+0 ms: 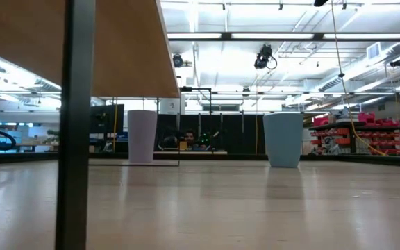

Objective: Stack small to large cups/mugs on shelf
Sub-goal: Put the brown cup on the shelf, then put the light purple cup on the shelf

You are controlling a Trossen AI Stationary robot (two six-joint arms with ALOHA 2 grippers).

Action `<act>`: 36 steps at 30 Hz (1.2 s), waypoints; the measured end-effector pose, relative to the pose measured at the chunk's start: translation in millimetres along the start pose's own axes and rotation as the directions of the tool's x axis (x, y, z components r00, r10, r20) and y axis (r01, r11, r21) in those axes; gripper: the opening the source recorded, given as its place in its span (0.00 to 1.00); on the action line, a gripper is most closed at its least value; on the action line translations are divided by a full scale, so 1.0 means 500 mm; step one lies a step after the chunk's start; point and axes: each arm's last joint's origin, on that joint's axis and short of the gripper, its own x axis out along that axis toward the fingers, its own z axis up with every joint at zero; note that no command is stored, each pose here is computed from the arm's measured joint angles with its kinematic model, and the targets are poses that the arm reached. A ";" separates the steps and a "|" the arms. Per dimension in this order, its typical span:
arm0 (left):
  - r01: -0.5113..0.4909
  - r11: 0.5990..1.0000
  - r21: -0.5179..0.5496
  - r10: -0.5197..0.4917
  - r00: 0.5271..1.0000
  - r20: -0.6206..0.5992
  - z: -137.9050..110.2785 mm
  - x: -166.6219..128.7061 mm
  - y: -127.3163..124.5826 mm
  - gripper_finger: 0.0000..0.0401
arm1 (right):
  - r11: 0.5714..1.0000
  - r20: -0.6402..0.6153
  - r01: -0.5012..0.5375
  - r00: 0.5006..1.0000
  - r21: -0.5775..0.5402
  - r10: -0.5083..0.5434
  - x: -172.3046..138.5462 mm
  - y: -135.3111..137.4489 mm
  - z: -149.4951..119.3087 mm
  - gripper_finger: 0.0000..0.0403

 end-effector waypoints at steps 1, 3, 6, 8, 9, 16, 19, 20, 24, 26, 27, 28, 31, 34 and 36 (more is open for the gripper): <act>0.000 1.000 0.000 0.000 1.000 0.000 0.000 0.000 0.000 0.16 | 1.000 0.000 0.000 1.000 0.000 0.000 0.000 0.000 0.000 0.30; 0.001 1.000 0.000 -0.001 1.000 0.001 0.000 0.000 0.000 0.18 | 1.000 0.000 0.000 1.000 0.000 0.000 0.000 0.000 0.000 0.30; 0.001 1.000 0.000 -0.001 1.000 0.001 0.000 0.000 0.000 0.20 | 1.000 0.000 0.000 1.000 0.000 0.000 0.000 0.000 0.000 0.30; 0.001 1.000 0.000 -0.001 1.000 0.001 0.000 0.000 0.000 0.22 | 1.000 0.000 0.000 1.000 0.000 0.000 0.000 0.000 0.000 0.30; 0.001 1.000 0.000 -0.001 1.000 0.001 0.000 0.000 0.000 0.23 | 1.000 0.000 0.000 1.000 0.000 0.000 0.000 0.000 0.000 0.30; 0.030 1.000 0.000 -0.030 0.999 -0.022 -0.001 -0.001 -0.002 0.27 | 1.000 0.000 0.000 1.000 0.000 0.000 0.000 0.000 0.000 0.30; 0.040 0.999 -0.003 -0.040 0.999 -0.023 -0.003 -0.004 0.000 0.28 | 1.000 0.001 0.000 1.000 0.000 0.000 0.000 0.000 0.000 0.30; 0.048 0.999 -0.006 -0.048 0.999 -0.021 -0.005 -0.008 0.001 0.28 | 1.000 0.001 0.000 1.000 0.000 0.000 0.000 0.000 0.000 0.30; 0.064 0.998 -0.027 -0.065 0.998 -0.006 -0.011 -0.021 0.008 0.30 | 1.000 0.001 0.001 1.000 -0.001 -0.001 0.000 0.000 0.000 0.30; 0.073 0.996 -0.045 -0.073 0.997 0.005 -0.016 -0.029 0.013 0.30 | 1.000 0.002 0.002 1.000 -0.002 -0.002 0.000 0.000 0.000 0.30; 0.080 0.995 -0.056 -0.079 0.997 0.012 -0.019 -0.035 0.017 0.30 | 1.000 0.002 0.001 1.000 -0.003 -0.001 0.000 0.000 0.000 0.30; 0.086 0.995 -0.059 -0.085 0.996 0.020 -0.022 -0.040 0.020 0.30 | 1.000 0.002 0.002 1.000 -0.003 -0.002 0.000 0.000 0.000 0.30; 0.105 0.991 -0.080 -0.102 0.994 0.045 -0.032 -0.057 0.031 0.30 | 1.000 0.004 0.002 1.000 -0.008 -0.002 0.000 0.000 0.000 0.30; 0.094 0.991 -0.094 -0.085 0.992 0.093 -0.040 -0.073 0.043 0.29 | 1.000 0.008 0.003 1.000 -0.009 -0.003 0.000 0.000 0.000 0.30; 0.057 0.992 -0.108 -0.040 0.988 0.152 -0.043 -0.083 0.056 0.29 | 1.000 0.009 0.003 1.000 -0.010 -0.003 0.000 0.000 0.001 0.30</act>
